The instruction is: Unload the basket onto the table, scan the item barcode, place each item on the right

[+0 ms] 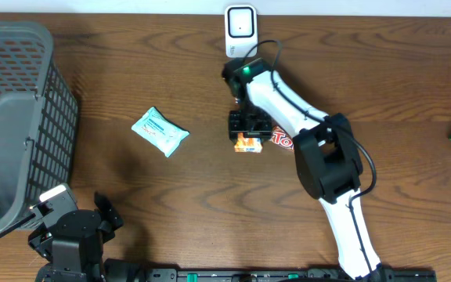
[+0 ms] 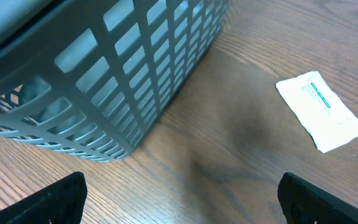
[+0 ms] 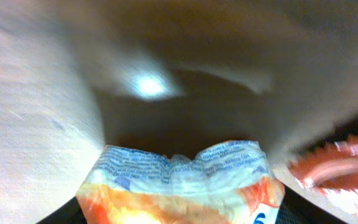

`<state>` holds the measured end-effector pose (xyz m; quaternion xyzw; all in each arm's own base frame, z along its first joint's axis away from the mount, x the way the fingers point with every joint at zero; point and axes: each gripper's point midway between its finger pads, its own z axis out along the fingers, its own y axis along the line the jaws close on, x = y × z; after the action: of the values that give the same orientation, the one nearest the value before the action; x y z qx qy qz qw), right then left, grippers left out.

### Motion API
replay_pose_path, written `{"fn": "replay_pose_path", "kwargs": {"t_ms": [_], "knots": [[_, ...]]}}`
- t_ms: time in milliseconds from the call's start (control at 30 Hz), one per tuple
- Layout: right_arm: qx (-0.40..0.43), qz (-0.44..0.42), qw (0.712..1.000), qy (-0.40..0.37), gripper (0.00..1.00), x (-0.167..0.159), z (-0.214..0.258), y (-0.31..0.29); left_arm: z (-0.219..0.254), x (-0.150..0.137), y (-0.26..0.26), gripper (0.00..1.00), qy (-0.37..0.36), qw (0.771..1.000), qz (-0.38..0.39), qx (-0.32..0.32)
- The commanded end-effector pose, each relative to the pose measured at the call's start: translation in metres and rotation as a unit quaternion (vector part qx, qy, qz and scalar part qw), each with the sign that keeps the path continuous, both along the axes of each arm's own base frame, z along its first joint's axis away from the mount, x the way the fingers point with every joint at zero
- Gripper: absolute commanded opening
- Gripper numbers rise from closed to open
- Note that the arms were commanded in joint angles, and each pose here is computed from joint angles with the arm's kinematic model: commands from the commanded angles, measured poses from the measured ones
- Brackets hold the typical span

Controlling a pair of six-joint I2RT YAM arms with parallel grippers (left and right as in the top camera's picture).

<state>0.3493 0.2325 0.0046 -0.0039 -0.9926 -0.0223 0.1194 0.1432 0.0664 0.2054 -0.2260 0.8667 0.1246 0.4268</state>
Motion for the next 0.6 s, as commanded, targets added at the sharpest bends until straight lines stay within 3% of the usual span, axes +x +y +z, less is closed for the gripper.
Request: {"fn": "replay_pose_path", "kwargs": {"t_ms": [0,267,567], "knots": [[0.06,-0.021,0.997,0.045,0.63,-0.001,0.009,0.003,0.001,-0.001,0.002,0.98,-0.001,1.0,0.006,0.001],[0.075,-0.055,0.986,0.137,0.62,-0.027,0.029,-0.017,0.001,-0.001,0.002,0.98,-0.001,1.0,0.006,0.0],[0.114,-0.027,0.972,0.202,0.62,-0.055,0.049,-0.012,0.001,-0.001,0.002,0.98,-0.001,1.0,0.006,0.001]]}}
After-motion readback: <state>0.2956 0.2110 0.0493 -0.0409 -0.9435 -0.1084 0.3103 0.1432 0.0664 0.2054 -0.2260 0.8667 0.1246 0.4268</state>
